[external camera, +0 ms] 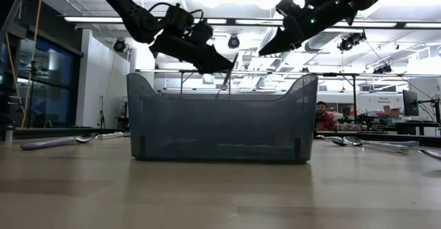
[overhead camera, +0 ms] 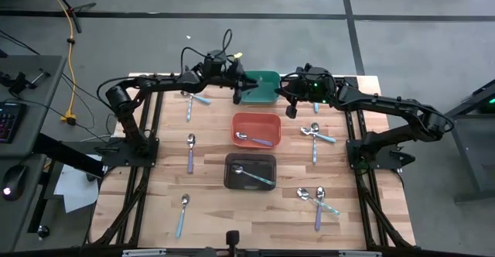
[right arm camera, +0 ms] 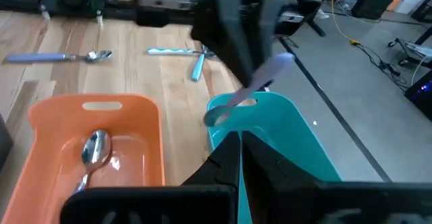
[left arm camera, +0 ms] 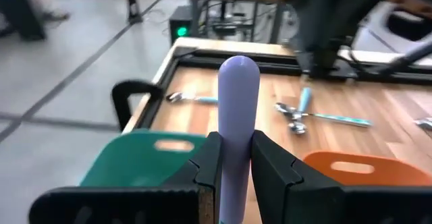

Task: Sort silverware by color (type)
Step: Put the bottom left violet spoon into the orange bin

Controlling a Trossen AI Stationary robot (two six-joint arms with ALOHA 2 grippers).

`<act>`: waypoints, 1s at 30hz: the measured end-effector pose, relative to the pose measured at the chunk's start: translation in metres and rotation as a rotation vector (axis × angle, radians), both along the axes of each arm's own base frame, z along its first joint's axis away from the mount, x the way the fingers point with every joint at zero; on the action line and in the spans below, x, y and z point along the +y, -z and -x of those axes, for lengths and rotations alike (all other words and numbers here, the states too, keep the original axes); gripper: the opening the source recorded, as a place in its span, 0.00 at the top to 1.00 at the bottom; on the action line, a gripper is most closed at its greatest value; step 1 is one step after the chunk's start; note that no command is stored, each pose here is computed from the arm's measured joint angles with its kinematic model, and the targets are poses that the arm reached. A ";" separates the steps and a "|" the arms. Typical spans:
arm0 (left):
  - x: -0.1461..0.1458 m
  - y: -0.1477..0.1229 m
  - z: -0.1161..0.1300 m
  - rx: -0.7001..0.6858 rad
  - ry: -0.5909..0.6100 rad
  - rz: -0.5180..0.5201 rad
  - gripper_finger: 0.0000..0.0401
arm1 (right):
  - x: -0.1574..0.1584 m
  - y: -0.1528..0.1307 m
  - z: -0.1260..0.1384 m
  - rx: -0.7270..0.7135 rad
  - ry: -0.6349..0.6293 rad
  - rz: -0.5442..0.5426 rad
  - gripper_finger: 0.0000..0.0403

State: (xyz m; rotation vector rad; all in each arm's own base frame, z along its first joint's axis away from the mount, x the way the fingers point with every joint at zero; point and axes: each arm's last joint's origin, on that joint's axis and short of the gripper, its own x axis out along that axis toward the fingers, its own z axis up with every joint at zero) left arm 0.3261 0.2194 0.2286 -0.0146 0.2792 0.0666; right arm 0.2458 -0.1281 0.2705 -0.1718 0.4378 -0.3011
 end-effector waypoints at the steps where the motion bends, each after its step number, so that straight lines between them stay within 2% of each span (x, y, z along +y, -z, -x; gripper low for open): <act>1: -0.002 0.000 -0.001 -0.003 0.019 -0.004 0.89 | 0.000 -0.001 0.000 -0.013 0.017 -0.011 1.00; 6: -0.010 -0.001 -0.007 -0.007 0.048 -0.045 0.89 | -0.002 -0.006 -0.002 -0.104 0.069 -0.076 0.93; 14: -0.018 -0.002 -0.012 -0.015 0.071 -0.074 0.89 | -0.012 0.011 -0.026 -0.238 0.223 -0.222 0.64; 19: -0.019 -0.002 -0.012 -0.012 0.073 -0.091 0.89 | -0.015 0.016 -0.033 -0.308 0.357 -0.261 0.51; 23: -0.018 -0.001 -0.013 -0.002 0.049 -0.122 0.89 | -0.015 0.014 -0.034 -0.358 0.357 -0.301 0.48; 30: -0.019 0.001 -0.013 0.024 0.021 -0.130 0.89 | -0.009 0.012 -0.038 -0.378 0.303 -0.330 0.50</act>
